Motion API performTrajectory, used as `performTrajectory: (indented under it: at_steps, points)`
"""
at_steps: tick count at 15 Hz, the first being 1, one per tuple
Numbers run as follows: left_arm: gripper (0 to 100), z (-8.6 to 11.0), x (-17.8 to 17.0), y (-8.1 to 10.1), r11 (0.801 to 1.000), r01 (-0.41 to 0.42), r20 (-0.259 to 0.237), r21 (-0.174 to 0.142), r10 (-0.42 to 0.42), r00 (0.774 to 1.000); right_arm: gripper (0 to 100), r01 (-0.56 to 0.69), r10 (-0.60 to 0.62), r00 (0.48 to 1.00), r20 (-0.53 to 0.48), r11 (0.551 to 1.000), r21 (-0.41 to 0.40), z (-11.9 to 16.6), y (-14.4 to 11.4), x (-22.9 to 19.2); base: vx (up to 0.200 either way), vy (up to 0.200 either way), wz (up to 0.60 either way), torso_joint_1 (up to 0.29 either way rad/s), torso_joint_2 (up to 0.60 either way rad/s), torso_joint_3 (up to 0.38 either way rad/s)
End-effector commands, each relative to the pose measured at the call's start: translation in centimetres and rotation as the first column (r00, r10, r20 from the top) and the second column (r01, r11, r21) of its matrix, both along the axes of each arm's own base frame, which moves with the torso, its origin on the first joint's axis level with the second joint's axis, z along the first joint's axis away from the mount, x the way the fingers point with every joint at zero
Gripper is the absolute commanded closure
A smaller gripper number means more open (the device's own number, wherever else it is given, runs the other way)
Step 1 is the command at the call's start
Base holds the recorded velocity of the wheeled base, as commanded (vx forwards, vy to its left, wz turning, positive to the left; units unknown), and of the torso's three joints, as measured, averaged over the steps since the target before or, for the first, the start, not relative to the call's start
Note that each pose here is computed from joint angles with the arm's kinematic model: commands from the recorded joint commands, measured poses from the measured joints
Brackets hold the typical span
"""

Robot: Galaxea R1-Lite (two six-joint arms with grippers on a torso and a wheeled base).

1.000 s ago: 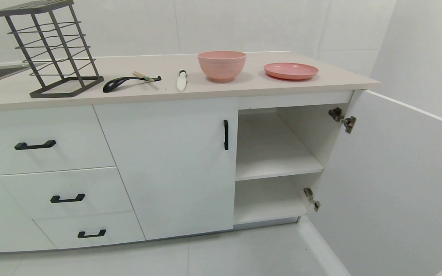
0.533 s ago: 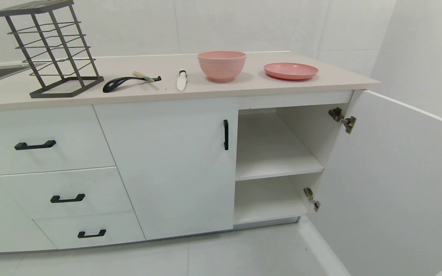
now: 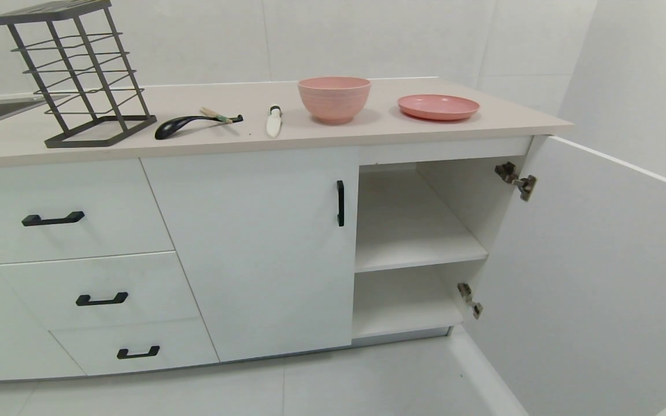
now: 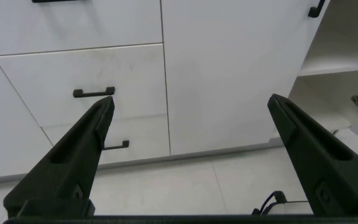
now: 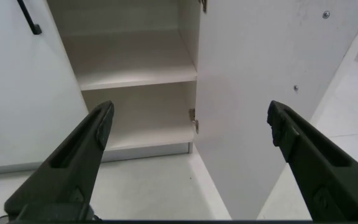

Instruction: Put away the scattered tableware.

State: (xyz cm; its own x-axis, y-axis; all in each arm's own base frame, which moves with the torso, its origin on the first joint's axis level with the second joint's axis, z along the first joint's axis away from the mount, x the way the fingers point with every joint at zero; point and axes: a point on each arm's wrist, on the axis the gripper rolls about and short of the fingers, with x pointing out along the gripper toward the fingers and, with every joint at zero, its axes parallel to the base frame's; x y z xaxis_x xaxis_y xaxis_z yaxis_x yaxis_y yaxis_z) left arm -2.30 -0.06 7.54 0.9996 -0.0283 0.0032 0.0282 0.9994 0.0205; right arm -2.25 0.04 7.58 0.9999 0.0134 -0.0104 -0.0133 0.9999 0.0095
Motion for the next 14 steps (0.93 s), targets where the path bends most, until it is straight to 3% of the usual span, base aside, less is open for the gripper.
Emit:
performTrajectory:
  at_steps: [1, 5, 11, 14]
  points:
    - [0, 0.01, 0.02, 0.00, 1.000, -0.001, -0.003, -0.005, 0.001, 1.000, 0, 0.000, 0.000, 1.000, -0.003, 1.000, 0.000, 0.02, 0.00, 0.03, 0.000, 0.000, 0.00, 0.000, 0.00, 0.000]
    - [0, 0.01, 0.02, 0.00, 1.000, -0.001, -0.003, -0.010, 0.001, 1.000, 0, 0.000, 0.000, 1.000, -0.003, 1.000, 0.000, 0.02, 0.00, 0.03, 0.200, 0.000, 0.00, 0.002, 0.00, 0.005]
    - [0, 0.02, 0.02, 0.01, 1.000, -0.004, -0.002, -0.023, 0.004, 1.000, 0, 0.000, 0.000, 1.000, -0.005, 1.000, 0.000, -0.03, 0.00, 0.04, 0.200, -0.200, 0.00, 0.002, 0.01, 0.002]
    - [0, 0.02, 0.02, 0.01, 1.000, -0.004, -0.002, -0.025, 0.004, 1.000, 0, 0.000, 0.000, 1.000, -0.003, 1.000, 0.000, 0.02, 0.00, 0.03, 0.000, 0.000, 0.00, 0.000, 0.00, 0.000]
